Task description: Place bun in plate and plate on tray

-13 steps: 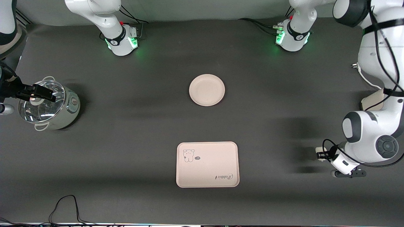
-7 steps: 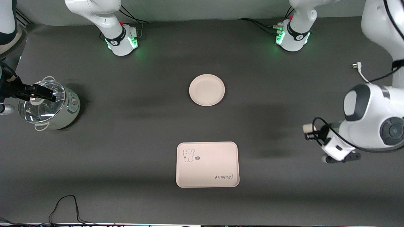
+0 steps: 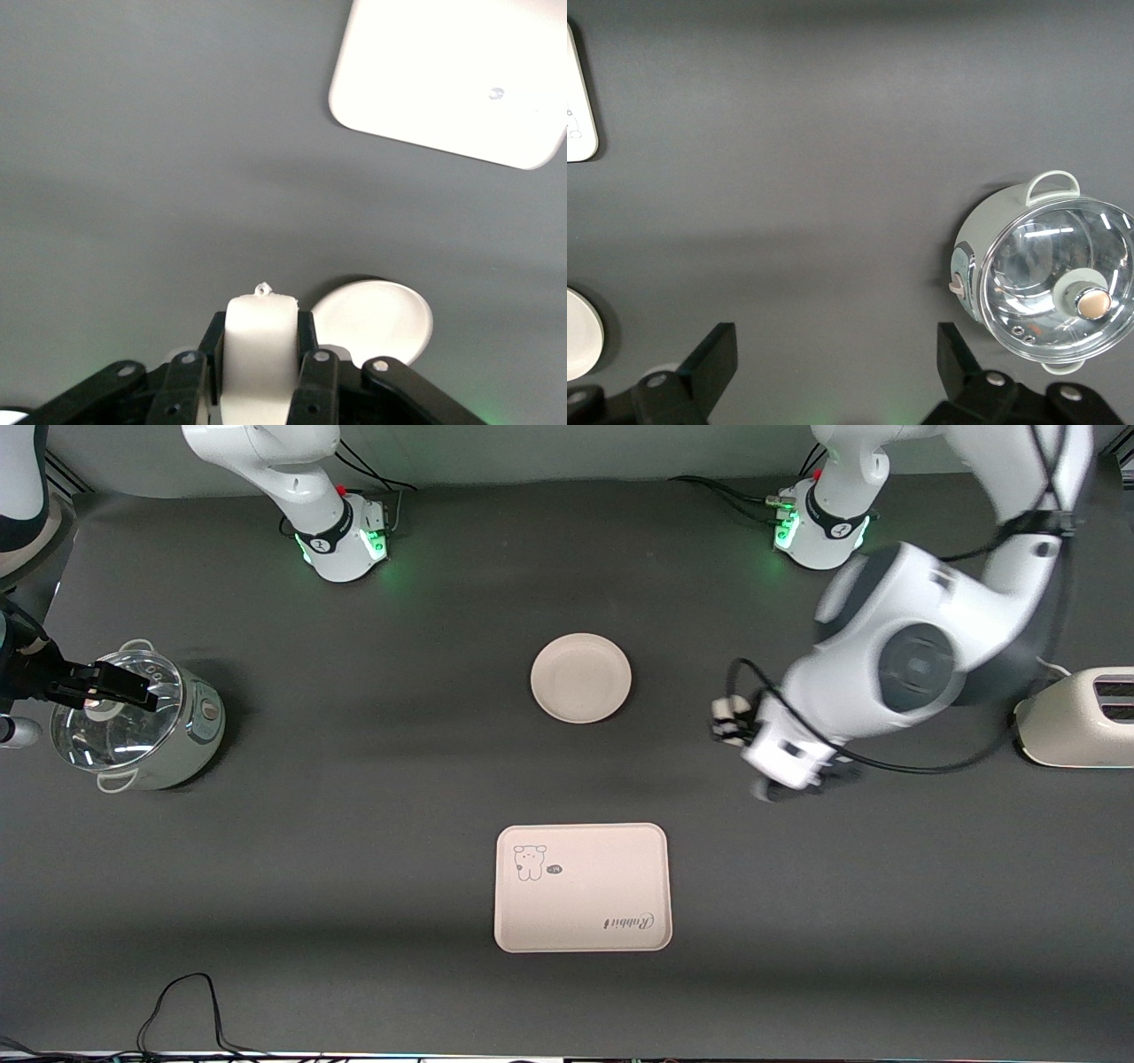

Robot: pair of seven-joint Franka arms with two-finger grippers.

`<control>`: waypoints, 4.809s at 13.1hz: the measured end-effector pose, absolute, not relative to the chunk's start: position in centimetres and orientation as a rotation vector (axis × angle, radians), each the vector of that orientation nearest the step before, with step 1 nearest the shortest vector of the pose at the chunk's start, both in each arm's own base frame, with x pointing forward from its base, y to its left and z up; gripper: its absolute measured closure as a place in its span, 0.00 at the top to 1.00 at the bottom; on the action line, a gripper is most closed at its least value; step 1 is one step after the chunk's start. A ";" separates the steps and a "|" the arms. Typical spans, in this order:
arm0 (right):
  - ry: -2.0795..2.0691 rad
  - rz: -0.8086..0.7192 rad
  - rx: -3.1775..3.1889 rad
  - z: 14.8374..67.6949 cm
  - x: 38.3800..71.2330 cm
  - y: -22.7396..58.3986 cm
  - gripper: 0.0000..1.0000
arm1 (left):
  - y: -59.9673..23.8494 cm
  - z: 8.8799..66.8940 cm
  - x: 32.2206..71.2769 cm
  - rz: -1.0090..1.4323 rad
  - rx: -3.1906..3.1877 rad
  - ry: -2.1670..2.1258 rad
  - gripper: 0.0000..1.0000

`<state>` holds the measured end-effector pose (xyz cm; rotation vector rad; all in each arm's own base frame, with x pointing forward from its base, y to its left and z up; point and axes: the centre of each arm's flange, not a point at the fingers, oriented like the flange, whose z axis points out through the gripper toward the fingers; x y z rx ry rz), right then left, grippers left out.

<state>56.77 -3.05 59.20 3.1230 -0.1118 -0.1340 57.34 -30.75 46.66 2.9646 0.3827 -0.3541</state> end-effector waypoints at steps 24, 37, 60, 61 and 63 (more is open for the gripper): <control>-0.111 -0.144 3.122 58.9 56.9 -3.0 1.00 | -50.6 20.0 37.1 -0.084 3.072 0.392 0.86; -0.084 -0.152 3.143 58.7 56.9 -1.8 1.00 | -27.2 39.8 57.1 -0.003 3.239 0.469 1.00; -0.089 -0.116 3.280 53.2 38.0 39.5 1.00 | 3.9 56.5 55.3 -0.058 3.112 0.354 1.00; -0.090 -0.102 3.284 50.8 37.7 39.7 1.00 | 4.2 56.5 55.2 -0.058 3.109 0.363 1.00; -0.091 -0.073 3.291 45.5 36.6 39.8 1.00 | 4.8 56.5 55.2 -0.057 3.104 0.373 1.00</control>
